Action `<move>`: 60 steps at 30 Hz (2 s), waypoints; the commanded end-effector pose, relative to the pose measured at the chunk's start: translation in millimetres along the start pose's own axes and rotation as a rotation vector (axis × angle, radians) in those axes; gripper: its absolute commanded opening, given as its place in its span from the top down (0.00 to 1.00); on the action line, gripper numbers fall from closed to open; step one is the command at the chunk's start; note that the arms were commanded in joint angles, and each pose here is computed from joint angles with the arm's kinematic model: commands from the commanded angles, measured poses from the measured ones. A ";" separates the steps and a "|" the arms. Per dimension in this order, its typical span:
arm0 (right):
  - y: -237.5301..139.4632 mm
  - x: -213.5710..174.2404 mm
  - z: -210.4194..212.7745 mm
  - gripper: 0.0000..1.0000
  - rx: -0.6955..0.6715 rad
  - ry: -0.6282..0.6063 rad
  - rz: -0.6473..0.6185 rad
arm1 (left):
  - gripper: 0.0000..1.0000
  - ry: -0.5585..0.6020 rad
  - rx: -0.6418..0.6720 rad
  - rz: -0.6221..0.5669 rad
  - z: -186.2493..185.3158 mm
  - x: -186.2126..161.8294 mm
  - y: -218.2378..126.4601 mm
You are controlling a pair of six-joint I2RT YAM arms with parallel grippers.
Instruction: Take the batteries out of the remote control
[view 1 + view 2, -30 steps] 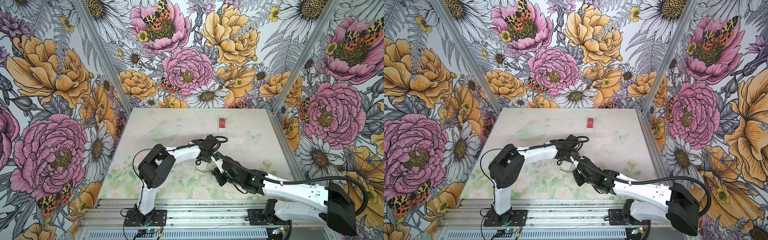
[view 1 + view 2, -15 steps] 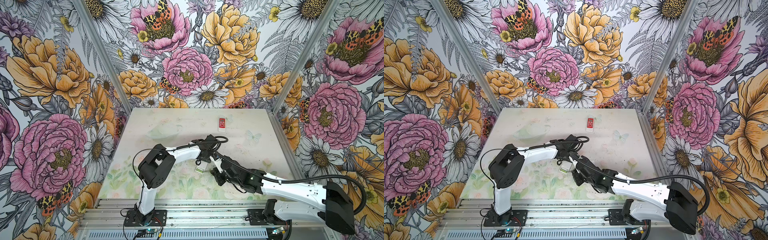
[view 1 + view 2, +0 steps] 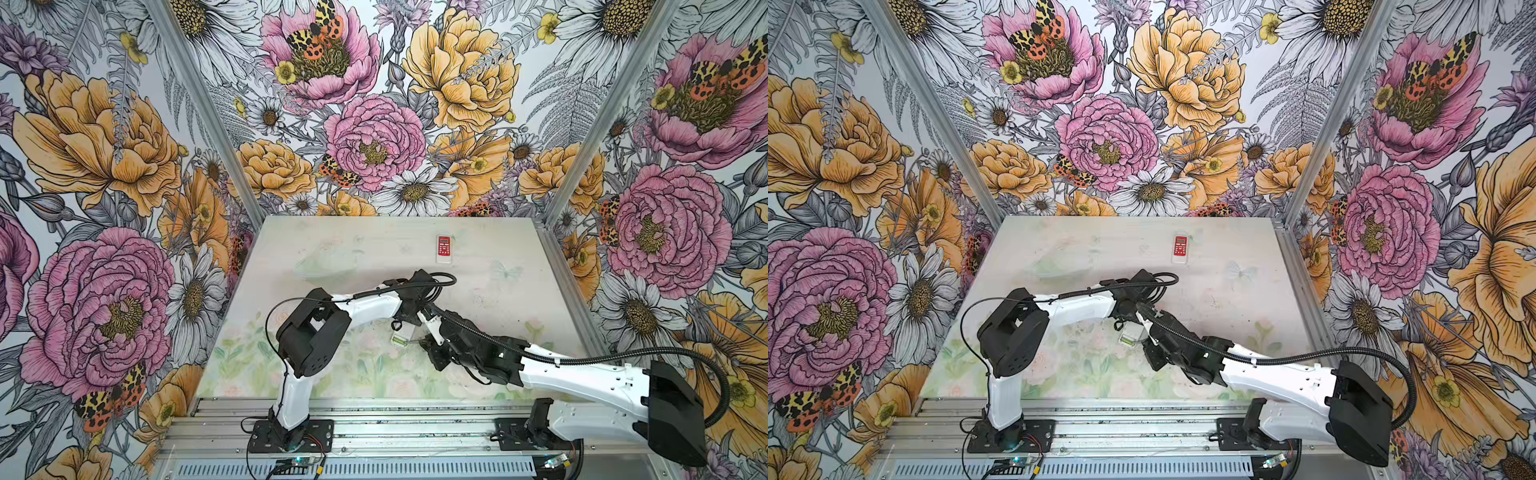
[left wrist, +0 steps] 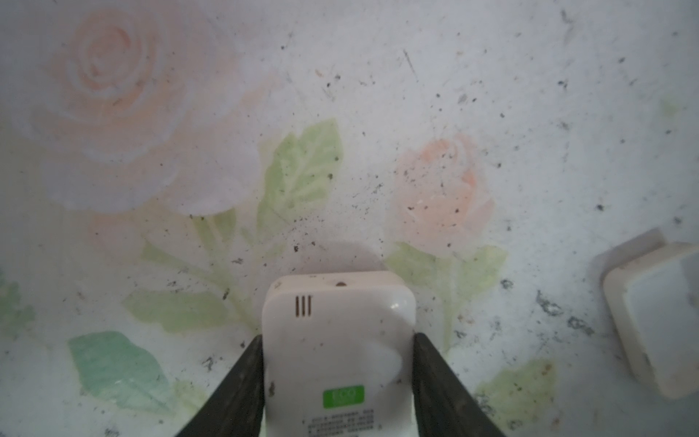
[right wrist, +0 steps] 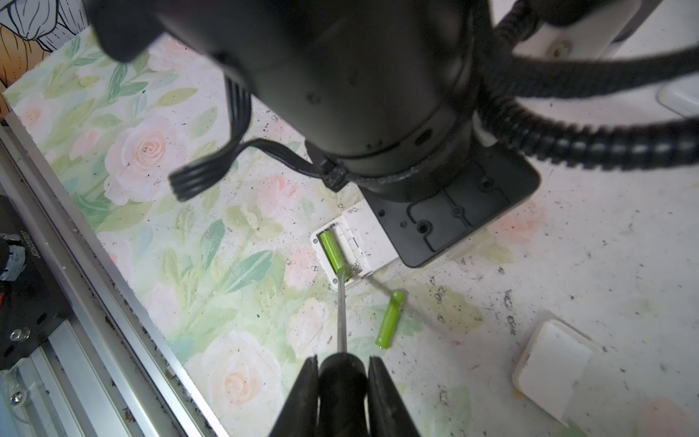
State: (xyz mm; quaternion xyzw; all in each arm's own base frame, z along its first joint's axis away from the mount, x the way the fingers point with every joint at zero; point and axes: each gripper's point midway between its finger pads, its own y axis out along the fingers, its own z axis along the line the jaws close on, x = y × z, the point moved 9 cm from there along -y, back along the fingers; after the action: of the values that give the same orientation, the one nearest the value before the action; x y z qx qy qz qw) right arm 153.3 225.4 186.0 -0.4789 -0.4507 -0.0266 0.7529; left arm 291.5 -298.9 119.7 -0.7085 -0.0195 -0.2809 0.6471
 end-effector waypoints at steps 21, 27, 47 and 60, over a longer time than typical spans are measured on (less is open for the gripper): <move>-5.9 20.6 -1.2 1.00 -0.055 -0.012 -0.031 | 0.97 0.049 0.052 -0.098 -12.9 16.1 -16.1; -14.6 20.4 -4.1 1.00 -0.065 -0.012 -0.079 | 0.97 0.029 0.042 -0.087 -10.3 15.8 -14.2; -6.9 13.3 -0.6 1.00 -0.020 -0.017 -0.047 | 0.96 0.022 0.040 -0.090 -11.5 16.0 -14.6; -3.6 7.3 -0.4 1.00 -0.023 -0.006 -0.028 | 0.96 0.009 0.026 -0.088 -10.4 17.6 -15.4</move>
State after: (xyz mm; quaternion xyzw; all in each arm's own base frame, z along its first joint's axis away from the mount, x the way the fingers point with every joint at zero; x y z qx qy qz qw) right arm 154.9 223.3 193.2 -0.4885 -0.4576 -0.0327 0.7422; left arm 291.7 -305.9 129.0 -0.6841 -0.0352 -0.3091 0.6597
